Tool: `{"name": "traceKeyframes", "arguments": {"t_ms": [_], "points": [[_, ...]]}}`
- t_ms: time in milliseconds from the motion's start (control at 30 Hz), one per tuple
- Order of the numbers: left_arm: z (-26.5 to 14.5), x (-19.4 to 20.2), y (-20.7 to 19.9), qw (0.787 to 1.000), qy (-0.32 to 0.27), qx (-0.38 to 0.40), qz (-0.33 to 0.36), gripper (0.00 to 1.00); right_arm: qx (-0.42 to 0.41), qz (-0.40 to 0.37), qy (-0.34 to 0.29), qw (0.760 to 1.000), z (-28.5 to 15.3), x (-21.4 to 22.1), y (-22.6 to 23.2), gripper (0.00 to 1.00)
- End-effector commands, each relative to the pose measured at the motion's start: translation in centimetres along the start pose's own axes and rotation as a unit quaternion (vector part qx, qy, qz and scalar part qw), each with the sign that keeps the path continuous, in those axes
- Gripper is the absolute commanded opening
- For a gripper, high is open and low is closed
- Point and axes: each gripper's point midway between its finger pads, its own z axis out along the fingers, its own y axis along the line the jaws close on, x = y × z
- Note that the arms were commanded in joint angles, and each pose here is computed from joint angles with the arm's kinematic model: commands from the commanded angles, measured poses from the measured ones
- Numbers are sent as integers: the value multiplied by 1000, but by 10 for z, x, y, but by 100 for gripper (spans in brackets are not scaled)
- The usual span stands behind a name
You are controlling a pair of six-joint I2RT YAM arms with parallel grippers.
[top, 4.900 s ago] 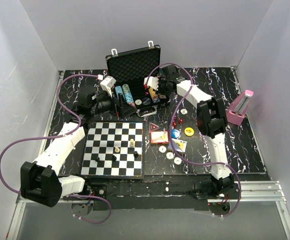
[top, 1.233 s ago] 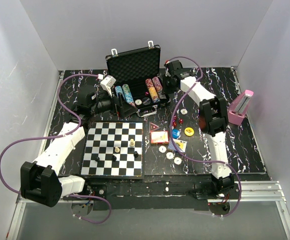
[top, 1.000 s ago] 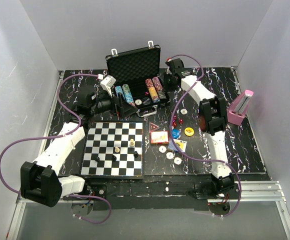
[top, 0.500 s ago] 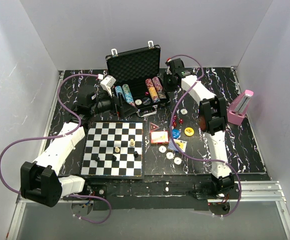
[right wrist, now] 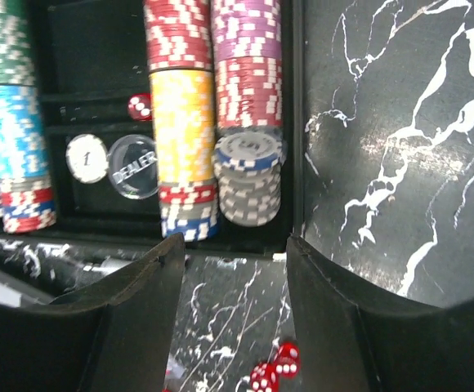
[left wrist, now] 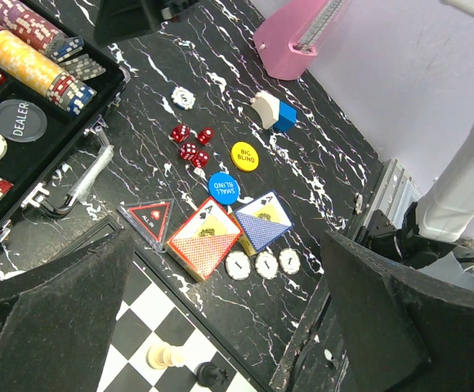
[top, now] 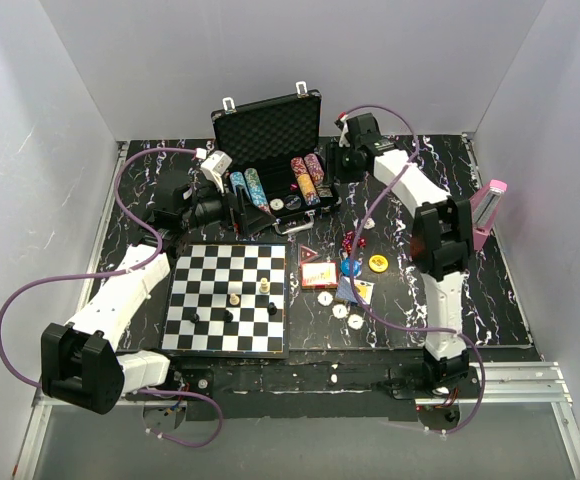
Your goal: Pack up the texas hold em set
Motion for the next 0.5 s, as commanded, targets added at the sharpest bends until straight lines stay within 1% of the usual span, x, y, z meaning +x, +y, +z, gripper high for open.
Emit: {"name": "traceKeyframes", "arguments": {"t_ms": [0,100,200,300,367,467], "points": [[-1,-11,-4,1000,-10,4,15,98,-35,-36,-72,996,-55,-35,25,61],[-2,-10,-4,1000,-11,-3,16,98,-40,-41,-72,996,-70,-28,28,64],[-5,-12,0,1000,-12,-19,21,98,-41,-50,-67,996,-84,-8,32,65],[-10,-12,12,998,-13,-62,24,98,-14,-60,-61,996,-97,20,26,64],[-13,-11,22,995,-10,-95,23,98,4,-62,-66,996,-113,35,22,63],[-18,-12,29,992,-8,-123,28,98,23,-41,-49,998,-126,68,16,63]]}}
